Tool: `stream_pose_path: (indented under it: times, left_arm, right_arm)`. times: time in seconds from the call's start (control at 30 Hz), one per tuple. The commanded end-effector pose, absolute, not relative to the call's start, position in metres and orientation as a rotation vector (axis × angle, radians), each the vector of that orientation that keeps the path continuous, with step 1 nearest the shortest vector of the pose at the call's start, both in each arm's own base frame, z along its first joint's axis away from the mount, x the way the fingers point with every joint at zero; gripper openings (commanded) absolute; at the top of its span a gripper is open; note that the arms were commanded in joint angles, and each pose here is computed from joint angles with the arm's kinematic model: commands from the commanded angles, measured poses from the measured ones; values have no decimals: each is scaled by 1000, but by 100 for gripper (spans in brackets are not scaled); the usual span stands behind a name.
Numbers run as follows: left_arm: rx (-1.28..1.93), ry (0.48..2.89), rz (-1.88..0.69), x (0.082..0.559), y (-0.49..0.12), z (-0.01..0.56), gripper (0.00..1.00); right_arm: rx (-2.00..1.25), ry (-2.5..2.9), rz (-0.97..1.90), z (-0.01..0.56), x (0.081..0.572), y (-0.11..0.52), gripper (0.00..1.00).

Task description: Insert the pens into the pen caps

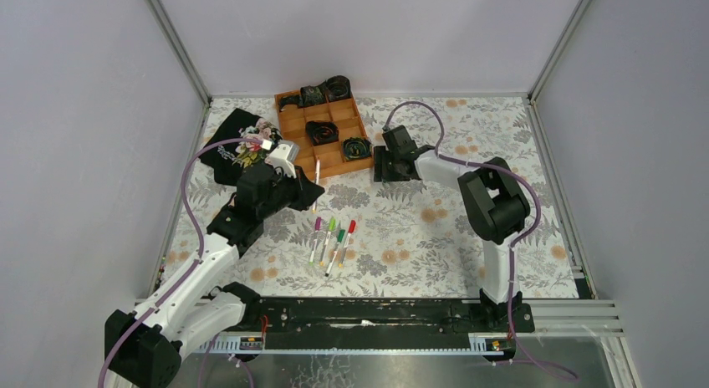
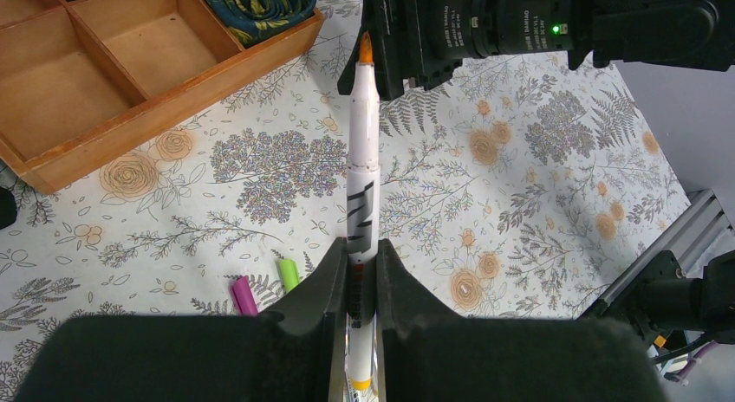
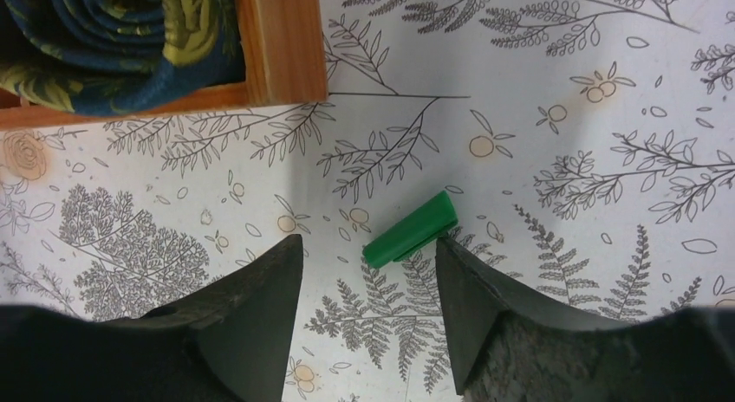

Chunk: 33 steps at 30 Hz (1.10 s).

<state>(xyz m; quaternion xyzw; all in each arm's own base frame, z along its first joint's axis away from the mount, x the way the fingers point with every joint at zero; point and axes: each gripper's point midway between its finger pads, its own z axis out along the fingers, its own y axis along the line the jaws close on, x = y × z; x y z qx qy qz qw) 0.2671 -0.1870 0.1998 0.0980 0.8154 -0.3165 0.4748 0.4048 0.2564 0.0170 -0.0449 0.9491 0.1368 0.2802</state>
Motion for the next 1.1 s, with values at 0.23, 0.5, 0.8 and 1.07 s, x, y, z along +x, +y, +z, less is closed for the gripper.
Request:
stream_pose_path:
  times: [0.23,0.5,0.8,1.07]
  left_arm:
    - [257,1946,-779,272,-188,214,0]
    - [255,1942,-780,272,-187,215,0]
    - [259,1942,-790,270,-188,215,0]
    - [242,1939,-811,266,-189,216,0]
  right_arm:
    - [-186,2706,172,-24,391,231,53]
    - [-210,2771,-3,-40,390,222,44]
    - [-255,2830,-115,-54,377,215,26]
    - [-227,2869,-49,-46,329,197,2]
